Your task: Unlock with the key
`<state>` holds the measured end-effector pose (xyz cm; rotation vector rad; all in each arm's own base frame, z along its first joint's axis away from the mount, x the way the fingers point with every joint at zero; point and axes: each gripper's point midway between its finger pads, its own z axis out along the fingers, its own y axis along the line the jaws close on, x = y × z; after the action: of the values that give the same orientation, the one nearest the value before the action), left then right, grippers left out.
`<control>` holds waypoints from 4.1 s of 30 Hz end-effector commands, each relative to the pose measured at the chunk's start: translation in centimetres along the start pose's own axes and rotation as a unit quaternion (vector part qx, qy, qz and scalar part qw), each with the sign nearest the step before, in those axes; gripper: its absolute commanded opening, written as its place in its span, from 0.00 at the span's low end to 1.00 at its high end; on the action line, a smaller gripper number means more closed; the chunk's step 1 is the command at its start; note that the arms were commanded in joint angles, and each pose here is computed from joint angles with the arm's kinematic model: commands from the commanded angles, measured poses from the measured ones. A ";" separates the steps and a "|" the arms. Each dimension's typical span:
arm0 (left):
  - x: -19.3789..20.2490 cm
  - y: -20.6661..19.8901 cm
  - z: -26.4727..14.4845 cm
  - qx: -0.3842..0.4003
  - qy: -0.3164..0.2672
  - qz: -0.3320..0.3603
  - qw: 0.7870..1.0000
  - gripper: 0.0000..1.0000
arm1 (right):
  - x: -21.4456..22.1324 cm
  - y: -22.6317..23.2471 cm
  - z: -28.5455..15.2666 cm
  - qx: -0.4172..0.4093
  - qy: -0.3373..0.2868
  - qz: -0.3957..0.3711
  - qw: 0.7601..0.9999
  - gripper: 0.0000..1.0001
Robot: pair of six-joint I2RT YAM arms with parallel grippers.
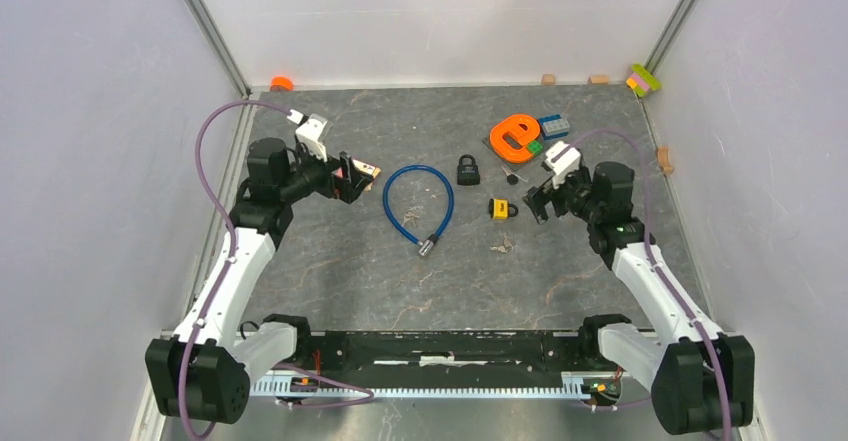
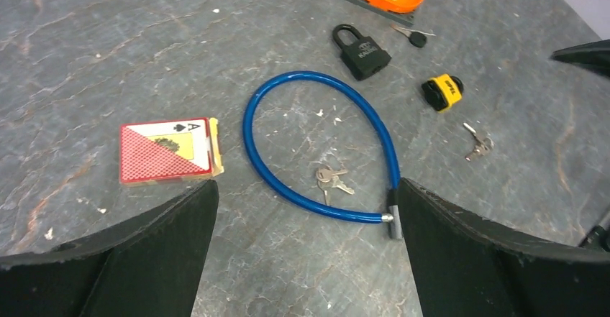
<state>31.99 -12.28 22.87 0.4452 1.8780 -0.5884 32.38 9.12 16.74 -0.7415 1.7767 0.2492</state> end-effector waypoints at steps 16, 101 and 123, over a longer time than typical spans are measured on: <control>6.6 -10.9 5.2 0.165 0.139 0.220 0.951 1.00 | 4.2 3.1 2.0 0.009 0.107 -0.088 0.990 0.99; 6.6 -13.3 5.2 0.181 0.075 0.253 0.947 1.00 | 13.2 11.0 3.6 -0.220 0.280 -0.084 0.931 0.24; 2.9 -17.9 6.7 0.291 0.017 0.242 0.926 1.00 | -4.4 13.7 2.8 -0.331 -0.007 -0.130 0.935 0.00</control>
<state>26.31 -27.86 17.13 1.2580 1.6797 -0.6448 28.04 19.82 11.73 -1.4037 1.7949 0.5328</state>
